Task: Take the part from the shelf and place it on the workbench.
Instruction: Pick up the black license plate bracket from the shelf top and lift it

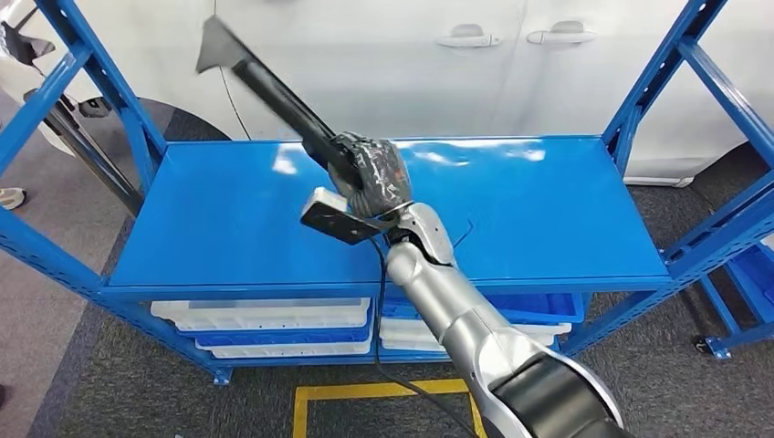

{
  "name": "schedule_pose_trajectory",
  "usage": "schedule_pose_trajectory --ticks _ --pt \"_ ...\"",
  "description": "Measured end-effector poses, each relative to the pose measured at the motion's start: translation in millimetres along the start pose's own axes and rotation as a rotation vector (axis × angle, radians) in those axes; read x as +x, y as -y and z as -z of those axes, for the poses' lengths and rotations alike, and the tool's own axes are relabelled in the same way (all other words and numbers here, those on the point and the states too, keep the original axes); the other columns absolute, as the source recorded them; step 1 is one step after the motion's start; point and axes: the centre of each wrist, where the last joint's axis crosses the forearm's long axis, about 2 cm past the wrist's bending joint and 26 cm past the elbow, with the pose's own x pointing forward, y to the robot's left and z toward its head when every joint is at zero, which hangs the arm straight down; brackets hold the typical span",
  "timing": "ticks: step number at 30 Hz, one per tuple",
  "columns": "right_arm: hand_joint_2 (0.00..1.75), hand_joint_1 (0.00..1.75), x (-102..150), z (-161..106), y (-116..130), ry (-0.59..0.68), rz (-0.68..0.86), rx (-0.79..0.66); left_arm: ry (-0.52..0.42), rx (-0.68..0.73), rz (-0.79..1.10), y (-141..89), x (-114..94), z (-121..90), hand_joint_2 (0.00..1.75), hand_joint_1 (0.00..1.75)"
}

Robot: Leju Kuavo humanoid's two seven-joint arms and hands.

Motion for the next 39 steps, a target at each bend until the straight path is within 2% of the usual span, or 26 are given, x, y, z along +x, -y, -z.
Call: schedule_pose_trajectory --ticks 3,6,8,12,15,19,24,30,39 --pt "1.75 1.75 9.1 -4.7 12.9 0.041 0.271 -0.099 -0.001 -0.002 -0.001 0.4 -0.1 0.0 1.75 0.00" --pt "1.75 1.75 23.2 -17.1 30.2 0.154 0.686 -0.149 -0.001 -0.002 -0.007 0.4 -0.8 -0.4 1.75 0.00" --pt "1.75 1.75 31.1 -31.6 38.9 0.239 0.887 -0.142 -0.001 0.000 -0.010 -0.4 -1.8 -1.0 1.75 0.00" --pt "1.75 1.75 44.3 -58.4 47.4 0.390 1.093 -0.106 0.000 0.002 -0.007 -1.3 -1.4 -0.8 1.75 0.00" --pt "1.75 1.75 54.7 -77.8 44.4 0.483 1.203 -0.059 0.003 -0.002 0.004 -1.0 0.3 0.2 1.75 0.00" --pt "1.75 1.75 73.4 -97.7 33.7 0.554 1.309 0.027 0.003 -0.004 0.015 0.4 1.1 0.6 1.75 0.00" --pt "1.75 1.75 91.2 -114.6 21.1 0.580 1.365 0.107 0.001 -0.011 0.034 1.0 0.9 0.5 1.75 0.00" --pt "1.75 1.75 107.7 -112.5 20.1 0.634 1.365 0.133 -0.007 -0.026 0.055 2.8 2.2 1.2 1.75 0.00" --pt "1.75 1.75 114.6 -109.3 21.6 0.656 1.366 0.112 -0.040 -0.038 0.055 3.1 0.5 0.3 1.75 0.00"
